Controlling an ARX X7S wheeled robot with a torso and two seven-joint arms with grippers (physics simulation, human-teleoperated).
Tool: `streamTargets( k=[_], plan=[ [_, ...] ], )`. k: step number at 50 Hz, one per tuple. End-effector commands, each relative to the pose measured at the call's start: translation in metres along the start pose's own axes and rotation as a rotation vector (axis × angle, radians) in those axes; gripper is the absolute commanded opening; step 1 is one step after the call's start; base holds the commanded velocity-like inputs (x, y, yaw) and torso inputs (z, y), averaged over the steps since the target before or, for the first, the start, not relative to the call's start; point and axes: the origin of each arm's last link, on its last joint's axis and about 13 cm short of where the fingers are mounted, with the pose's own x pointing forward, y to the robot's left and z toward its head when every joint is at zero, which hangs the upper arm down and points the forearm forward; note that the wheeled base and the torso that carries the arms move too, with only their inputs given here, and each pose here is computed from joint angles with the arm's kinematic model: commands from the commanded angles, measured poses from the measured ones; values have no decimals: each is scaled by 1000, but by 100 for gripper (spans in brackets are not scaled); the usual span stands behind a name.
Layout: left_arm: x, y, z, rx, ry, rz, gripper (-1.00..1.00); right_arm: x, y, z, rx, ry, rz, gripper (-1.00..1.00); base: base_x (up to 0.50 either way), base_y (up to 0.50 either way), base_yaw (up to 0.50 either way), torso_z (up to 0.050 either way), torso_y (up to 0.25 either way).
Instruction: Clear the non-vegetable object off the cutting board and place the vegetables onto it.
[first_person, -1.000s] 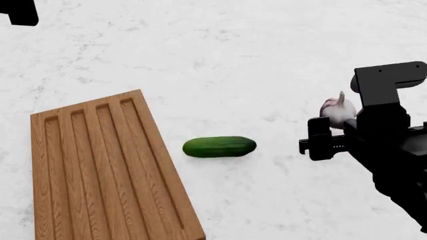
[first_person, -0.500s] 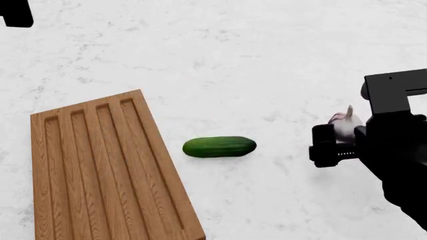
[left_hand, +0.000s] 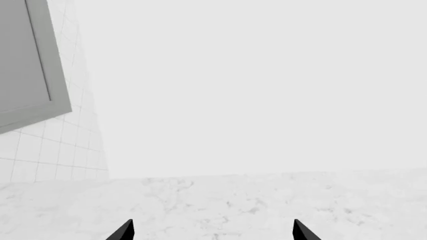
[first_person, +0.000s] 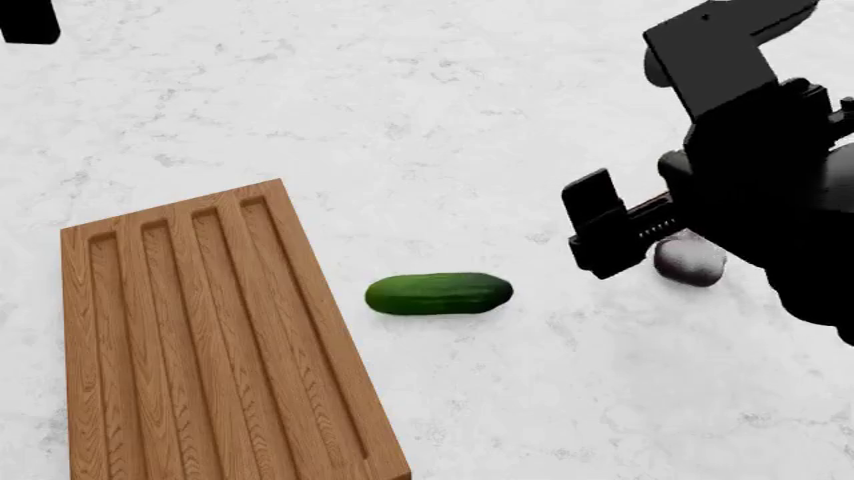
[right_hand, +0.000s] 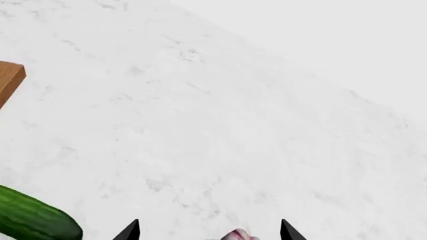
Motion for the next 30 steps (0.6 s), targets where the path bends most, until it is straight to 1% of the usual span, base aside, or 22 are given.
streamTargets(
  k=[1,3,4,6,7,9,13,15,18,19,20,21,22,24,26,30],
  plan=[
    [-4,-4,-3,-20,-17,-52,100,-11,17,44,-288,46,153,100,0,0,0,0,0],
    [-4,-5,-3,-19,-17,-54,100,-9,16,49,-348,83,174,100,0,0,0,0,0],
    [-5,-4,-3,-19,-18,-55,100,-6,14,55,-373,101,151,100,0,0,0,0,0],
    [-5,-4,-2,-17,-15,-54,100,-5,13,63,-392,105,158,100,0,0,0,0,0],
    [-5,-4,-2,-17,-16,-53,100,-5,12,70,-427,118,160,100,0,0,0,0,0],
    [-5,-3,-2,-16,-17,-51,100,-4,8,83,-438,118,161,100,0,0,0,0,0],
    [-7,-3,-3,-19,-15,-48,100,-5,3,102,-458,117,214,100,0,0,0,0,0],
    [-8,-2,-2,-17,-15,-46,100,-2,0,111,-482,120,231,100,0,0,0,0,0],
    [-10,-1,-2,-17,-17,-42,100,6,-4,129,-494,109,253,100,0,0,0,0,0],
    [-10,-1,-2,-17,-17,-42,100,7,-4,129,-494,109,253,100,0,0,0,0,0],
    [-10,0,-3,-19,-18,-39,100,10,-4,138,-543,66,276,100,0,0,0,0,0],
    [-10,0,-3,-20,-17,-38,100,11,-4,140,-539,64,273,100,0,0,0,0,0],
    [-8,1,-3,-21,-15,-32,100,14,-4,145,-514,41,287,100,0,0,0,0,0],
    [-9,2,-1,-19,-18,-30,100,23,-2,147,-518,54,319,100,0,0,0,0,0],
    [-9,4,-1,-19,-20,-24,100,29,4,144,-537,86,382,100,0,0,0,0,0],
    [-8,4,-3,-22,-16,-19,100,35,9,142,-565,114,426,100,0,0,0,0,0]
  ],
)
